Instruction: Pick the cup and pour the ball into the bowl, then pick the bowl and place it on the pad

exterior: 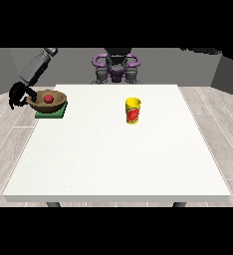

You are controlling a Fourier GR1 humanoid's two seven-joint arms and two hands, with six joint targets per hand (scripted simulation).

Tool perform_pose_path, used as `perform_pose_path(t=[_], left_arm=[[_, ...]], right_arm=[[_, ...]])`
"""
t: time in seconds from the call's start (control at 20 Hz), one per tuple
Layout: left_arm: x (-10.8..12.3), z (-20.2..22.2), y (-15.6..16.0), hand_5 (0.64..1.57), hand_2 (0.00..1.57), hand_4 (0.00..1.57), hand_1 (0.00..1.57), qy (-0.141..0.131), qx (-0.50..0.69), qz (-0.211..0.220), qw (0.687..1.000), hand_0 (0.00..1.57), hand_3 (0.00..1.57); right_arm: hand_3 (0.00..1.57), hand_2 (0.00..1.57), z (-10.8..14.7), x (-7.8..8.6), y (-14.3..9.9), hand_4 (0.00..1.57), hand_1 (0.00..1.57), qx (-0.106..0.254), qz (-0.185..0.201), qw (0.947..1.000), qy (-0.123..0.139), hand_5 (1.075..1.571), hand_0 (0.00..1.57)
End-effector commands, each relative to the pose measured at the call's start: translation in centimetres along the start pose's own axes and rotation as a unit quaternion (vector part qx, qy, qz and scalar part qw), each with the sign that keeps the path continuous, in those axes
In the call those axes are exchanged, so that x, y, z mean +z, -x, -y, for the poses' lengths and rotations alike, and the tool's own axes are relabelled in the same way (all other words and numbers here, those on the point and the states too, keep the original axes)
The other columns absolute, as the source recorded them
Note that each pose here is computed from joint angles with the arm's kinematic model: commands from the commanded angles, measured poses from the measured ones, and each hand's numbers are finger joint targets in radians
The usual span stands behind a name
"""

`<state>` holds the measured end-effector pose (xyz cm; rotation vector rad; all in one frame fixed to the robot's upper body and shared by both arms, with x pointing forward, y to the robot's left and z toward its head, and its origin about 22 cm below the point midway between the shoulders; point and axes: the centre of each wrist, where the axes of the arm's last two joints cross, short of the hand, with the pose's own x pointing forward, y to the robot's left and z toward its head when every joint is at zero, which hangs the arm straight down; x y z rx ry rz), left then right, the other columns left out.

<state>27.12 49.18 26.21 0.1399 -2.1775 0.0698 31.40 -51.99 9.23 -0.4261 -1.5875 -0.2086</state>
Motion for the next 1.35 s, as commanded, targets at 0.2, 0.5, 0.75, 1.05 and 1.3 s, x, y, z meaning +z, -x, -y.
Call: perform_pose_path(t=[0.2, 0.5, 0.75, 1.05, 1.3], left_arm=[[-0.1, -0.8, 0.1, 1.554, 0.00, 0.67, 0.00, 0.003, 0.012, -0.041, 0.999, 0.00, 0.00], [1.1, -1.4, 2.1, 1.544, 0.00, 0.65, 0.00, -0.015, -0.004, -0.071, 0.997, 0.00, 0.00], [0.1, -1.6, 1.5, 1.540, 0.00, 0.65, 0.00, -0.029, -0.010, -0.060, 0.998, 0.00, 0.00], [0.6, 2.5, 2.7, 1.570, 0.00, 0.98, 0.00, 0.034, 0.063, -0.095, 0.993, 0.00, 0.00], [3.3, 2.2, 8.1, 1.570, 0.00, 0.98, 0.00, 0.002, 0.043, -0.234, 0.971, 0.00, 0.00]], right_arm=[[0.89, 1.57, -4.2, 0.6, 3.9, 0.99, 1.57, 0.019, -0.057, 0.9979, -0.026, 1.565, 1.57], [1.40, 1.57, -1.9, 0.4, 2.5, 0.95, 1.57, 0.013, -0.118, 0.9923, -0.034, 1.545, 1.57], [0.52, 0.30, -2.7, -0.6, 1.2, 0.00, 0.67, 0.007, -0.131, 0.9913, 0.006, 1.535, 0.67], [0.00, 0.00, 2.1, 1.3, 1.7, 0.00, 0.00, 0.015, -0.168, 0.9850, 0.036, 1.471, 0.00], [0.00, 0.00, -3.7, -1.8, -1.4, 0.70, 0.00, 0.011, -0.120, 0.9905, -0.066, 1.219, 0.00]])
